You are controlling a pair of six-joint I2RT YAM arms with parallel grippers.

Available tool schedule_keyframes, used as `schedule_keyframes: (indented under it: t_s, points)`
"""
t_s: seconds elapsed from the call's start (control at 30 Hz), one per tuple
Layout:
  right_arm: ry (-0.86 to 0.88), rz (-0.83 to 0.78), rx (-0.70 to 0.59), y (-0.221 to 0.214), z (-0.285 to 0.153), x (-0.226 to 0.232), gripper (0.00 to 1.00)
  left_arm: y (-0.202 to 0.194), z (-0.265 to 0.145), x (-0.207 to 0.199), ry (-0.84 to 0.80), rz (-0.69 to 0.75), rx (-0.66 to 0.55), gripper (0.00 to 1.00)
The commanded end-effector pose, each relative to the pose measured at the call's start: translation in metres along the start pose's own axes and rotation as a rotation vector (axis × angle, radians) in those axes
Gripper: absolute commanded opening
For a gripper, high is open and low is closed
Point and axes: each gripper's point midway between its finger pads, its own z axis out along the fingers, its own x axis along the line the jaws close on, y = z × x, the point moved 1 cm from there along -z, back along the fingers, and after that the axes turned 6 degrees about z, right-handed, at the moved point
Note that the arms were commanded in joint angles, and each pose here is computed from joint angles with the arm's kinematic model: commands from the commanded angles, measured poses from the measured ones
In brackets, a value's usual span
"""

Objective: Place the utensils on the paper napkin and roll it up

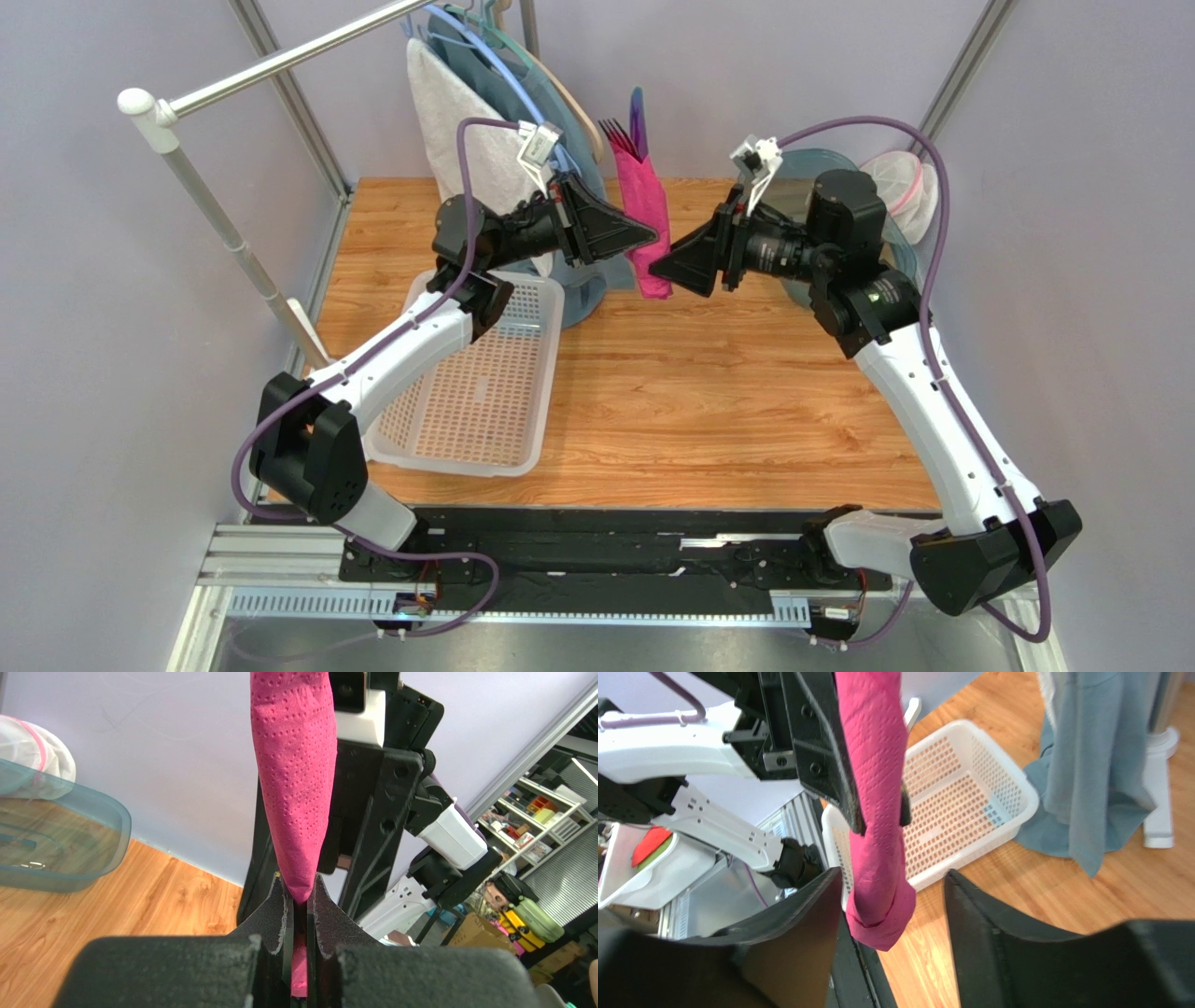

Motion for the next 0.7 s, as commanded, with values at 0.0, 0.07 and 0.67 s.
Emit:
schedule_keyframes:
  t_s: [0.0,0.07,0.67]
  points:
    - [0.006,-0.037,-0.138,0.049,-0.009,0.015,0.49,0.025,0.001,-0.024,-0.070,0.096,-0.058,0.00]
    - [0.014,-0.033,-0.141,0.053,-0.007,0.015,0.46,0.025,0.001,-0.025,-0.075,0.099,-0.058,0.00]
    - [0.098,-0.020,-0.171,0.073,-0.002,0.031,0.36,0.015,-0.005,-0.029,-0.090,0.096,-0.038,0.00]
